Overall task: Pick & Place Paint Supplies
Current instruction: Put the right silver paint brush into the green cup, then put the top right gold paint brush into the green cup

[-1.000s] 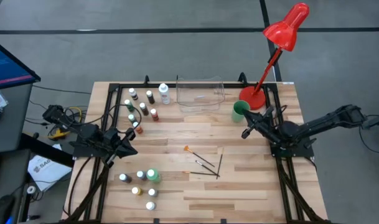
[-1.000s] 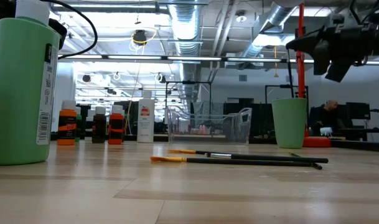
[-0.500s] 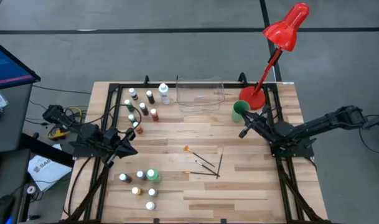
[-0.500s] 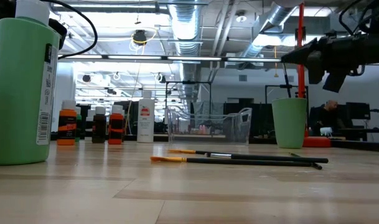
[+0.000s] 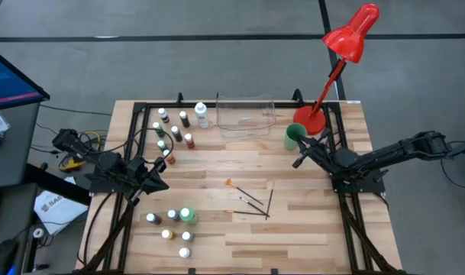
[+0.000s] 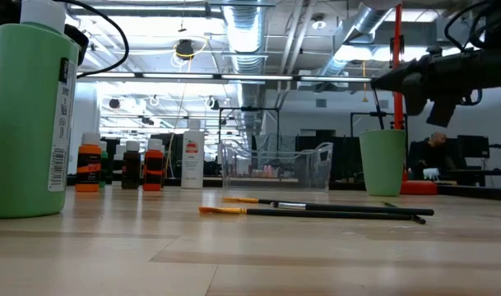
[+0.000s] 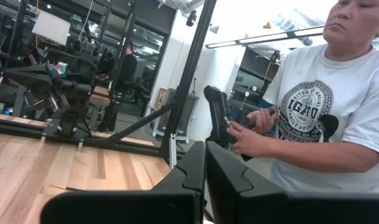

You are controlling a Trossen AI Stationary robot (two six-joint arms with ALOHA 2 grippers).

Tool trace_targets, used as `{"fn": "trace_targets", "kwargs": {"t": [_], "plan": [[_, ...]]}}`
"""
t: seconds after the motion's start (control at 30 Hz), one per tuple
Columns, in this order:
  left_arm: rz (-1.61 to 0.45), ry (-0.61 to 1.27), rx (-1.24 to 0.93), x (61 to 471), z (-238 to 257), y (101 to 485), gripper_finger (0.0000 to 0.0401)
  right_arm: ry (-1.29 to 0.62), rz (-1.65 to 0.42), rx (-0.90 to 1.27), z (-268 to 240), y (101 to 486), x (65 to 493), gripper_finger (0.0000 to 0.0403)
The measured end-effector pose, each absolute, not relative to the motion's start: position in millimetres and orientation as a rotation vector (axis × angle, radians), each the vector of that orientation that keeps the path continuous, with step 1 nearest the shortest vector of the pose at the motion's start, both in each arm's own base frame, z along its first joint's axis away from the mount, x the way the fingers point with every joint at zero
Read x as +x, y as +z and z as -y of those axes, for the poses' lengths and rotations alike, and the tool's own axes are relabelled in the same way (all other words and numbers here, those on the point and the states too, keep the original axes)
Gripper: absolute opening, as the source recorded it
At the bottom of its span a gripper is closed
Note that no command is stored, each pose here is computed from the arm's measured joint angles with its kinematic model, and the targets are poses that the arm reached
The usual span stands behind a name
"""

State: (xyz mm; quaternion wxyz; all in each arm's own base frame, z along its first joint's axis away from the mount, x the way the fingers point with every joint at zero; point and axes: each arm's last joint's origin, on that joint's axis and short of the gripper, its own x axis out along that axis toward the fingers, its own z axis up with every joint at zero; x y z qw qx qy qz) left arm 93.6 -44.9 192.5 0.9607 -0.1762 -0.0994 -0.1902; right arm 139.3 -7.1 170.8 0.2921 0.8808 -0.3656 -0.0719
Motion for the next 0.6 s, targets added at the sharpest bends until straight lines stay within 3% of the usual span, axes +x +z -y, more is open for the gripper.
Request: {"fn": "trace_targets", "kwargs": {"t": [0.6], "plan": [[0.208,-0.386,-0.359,93.5,44.8,193.1,0.0002,-0.221,0.993,2.309,7.6,170.4,138.8,0.0051]]}}
